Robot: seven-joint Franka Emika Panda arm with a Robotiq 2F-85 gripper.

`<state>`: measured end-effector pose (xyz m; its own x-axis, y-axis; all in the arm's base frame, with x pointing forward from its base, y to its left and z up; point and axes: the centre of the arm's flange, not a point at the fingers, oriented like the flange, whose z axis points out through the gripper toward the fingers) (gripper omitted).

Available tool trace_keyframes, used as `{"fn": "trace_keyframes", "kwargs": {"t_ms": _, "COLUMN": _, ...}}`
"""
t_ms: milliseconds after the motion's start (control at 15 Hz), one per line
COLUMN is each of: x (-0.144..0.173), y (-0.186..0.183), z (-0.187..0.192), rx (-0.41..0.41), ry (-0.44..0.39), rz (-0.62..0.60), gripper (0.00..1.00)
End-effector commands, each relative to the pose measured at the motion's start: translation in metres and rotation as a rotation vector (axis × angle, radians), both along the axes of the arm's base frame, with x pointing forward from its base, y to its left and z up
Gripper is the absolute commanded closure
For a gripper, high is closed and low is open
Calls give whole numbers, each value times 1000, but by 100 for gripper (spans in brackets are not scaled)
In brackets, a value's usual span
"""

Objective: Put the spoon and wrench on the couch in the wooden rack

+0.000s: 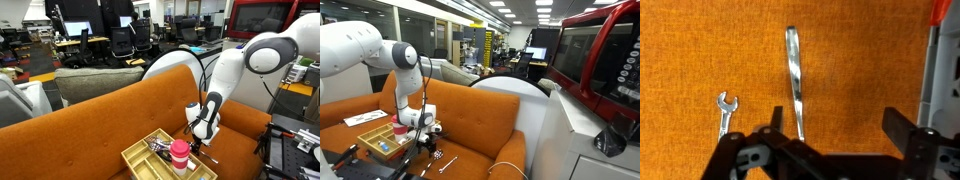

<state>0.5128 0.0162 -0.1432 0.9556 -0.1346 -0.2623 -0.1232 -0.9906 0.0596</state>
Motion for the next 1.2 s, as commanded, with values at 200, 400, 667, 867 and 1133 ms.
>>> {"fn": "trace_keyframes", "kwargs": {"t_ms": 200, "x": 10, "y": -10, "z": -23, "rx": -19, "ry": -4, "rz": 3, "gripper": 0}}
{"fn": "trace_keyframes", "kwargs": {"t_ms": 400, "x": 13, "y": -7, "z": -22, "rx": -18, "ry": 0, "rz": 7, "gripper": 0}}
{"fn": "trace_keyframes", "kwargs": {"t_ms": 667, "x": 14, "y": -11, "z": -37, "rx": -74, "ry": -3, "rz": 4, "gripper": 0}}
{"fn": "trace_keyframes", "kwargs": {"t_ms": 867, "x": 18, "y": -18, "z": -53, "rx": -107, "ry": -14, "rz": 21, "gripper": 0}}
{"fn": "trace_keyframes", "kwargs": {"t_ms": 1133, "x": 27, "y": -20, "z": -71, "rx": -117, "ry": -17, "rz": 47, "gripper": 0}}
